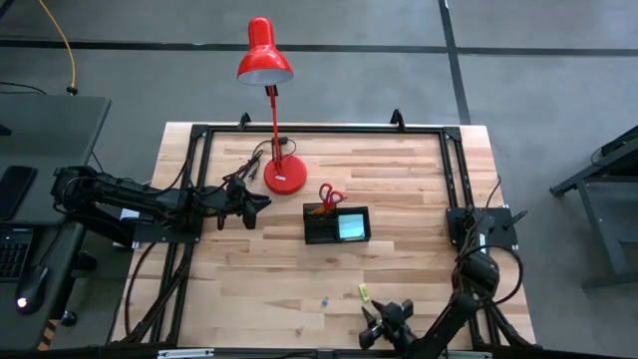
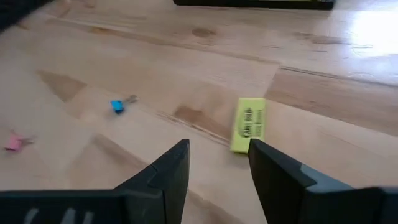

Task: Pick and place office supplies into organizer
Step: Put the yellow eraser into the black desk organizer

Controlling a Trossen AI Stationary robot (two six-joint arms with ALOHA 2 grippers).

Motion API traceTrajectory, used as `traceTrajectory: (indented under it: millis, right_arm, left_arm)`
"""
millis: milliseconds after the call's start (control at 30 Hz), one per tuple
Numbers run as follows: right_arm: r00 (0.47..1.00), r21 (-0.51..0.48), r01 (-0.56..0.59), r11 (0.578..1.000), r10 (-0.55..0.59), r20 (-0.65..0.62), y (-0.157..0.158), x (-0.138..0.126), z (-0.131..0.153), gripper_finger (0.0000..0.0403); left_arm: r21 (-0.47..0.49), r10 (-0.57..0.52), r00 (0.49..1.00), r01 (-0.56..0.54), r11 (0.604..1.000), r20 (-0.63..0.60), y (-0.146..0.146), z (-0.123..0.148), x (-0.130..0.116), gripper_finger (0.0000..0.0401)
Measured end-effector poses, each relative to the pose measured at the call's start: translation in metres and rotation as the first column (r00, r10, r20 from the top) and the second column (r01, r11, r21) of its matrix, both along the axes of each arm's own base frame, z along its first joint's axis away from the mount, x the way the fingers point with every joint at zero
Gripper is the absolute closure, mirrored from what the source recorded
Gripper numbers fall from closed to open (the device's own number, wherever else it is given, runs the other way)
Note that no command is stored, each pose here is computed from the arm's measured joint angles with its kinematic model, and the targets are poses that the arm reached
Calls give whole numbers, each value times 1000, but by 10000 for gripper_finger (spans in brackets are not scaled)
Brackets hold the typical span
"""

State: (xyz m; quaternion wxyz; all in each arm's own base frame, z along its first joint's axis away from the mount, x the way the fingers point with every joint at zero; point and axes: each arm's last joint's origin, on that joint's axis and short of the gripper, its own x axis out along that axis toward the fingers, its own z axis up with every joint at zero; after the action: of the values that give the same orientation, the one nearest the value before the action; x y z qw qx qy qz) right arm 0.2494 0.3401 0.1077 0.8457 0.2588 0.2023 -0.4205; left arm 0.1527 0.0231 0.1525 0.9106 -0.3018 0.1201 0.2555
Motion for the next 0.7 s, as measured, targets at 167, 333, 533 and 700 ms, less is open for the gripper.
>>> traceTrajectory:
  millis: [167, 333, 533, 700]
  right_arm:
    - [993, 5, 26, 1000, -25, -119, -2, -4, -4, 247]
    - [992, 55, -25, 998, 31, -124, 8, 0, -24, 247]
    - [996, 45, -9, 999, 13, -85, 10, 1, -42, 246]
    - [997, 54, 12, 998, -8, -75, 9, 2, -47, 229]
  left_arm:
    - [1, 0, 1000, 0, 1000, -24, 0, -2, -1, 313]
    - [-2, 2, 1000, -2, 1000, -25, 0, -2, -1, 313]
    - [4, 11, 999, -11, 1000, -32, 0, -3, -1, 313]
    - [2, 11, 999, -11, 1000, -30, 0, -3, -1, 313]
